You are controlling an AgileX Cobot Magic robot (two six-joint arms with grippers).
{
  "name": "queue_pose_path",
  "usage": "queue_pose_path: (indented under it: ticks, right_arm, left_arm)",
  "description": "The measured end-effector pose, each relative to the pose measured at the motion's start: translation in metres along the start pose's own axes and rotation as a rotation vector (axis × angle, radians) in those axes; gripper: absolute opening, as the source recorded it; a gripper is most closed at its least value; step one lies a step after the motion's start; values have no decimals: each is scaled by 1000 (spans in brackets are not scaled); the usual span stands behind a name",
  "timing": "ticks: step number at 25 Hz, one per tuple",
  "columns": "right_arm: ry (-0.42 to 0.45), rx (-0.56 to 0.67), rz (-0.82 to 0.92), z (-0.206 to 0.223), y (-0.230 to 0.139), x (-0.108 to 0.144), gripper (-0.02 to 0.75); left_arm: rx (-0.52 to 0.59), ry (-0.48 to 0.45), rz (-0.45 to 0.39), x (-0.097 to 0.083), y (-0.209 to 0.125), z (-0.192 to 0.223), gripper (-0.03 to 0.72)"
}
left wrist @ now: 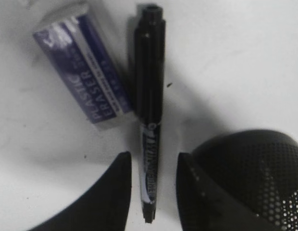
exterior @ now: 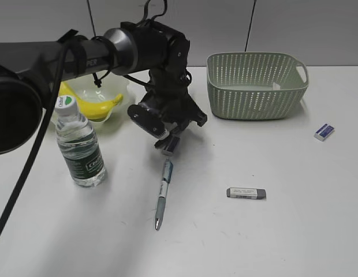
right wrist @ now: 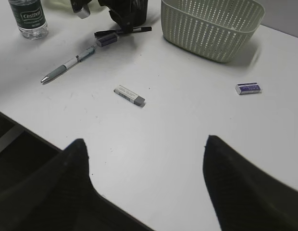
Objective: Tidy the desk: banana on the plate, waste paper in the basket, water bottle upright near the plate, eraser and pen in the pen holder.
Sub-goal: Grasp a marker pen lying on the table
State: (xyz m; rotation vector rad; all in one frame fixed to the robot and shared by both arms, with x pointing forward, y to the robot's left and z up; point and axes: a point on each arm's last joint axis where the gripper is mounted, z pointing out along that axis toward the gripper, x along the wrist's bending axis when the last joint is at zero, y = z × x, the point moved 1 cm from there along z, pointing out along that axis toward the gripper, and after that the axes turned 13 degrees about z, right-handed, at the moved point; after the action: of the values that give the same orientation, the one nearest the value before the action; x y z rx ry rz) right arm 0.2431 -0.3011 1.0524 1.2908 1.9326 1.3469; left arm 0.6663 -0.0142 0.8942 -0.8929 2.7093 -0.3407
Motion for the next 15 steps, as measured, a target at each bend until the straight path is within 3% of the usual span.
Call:
queue_pose_path:
  ticks: [15]
  right_arm:
    - [0, 0, 0, 0, 0, 0, 583]
  left_arm:
    - [-39, 7, 2, 1, 4, 2, 241]
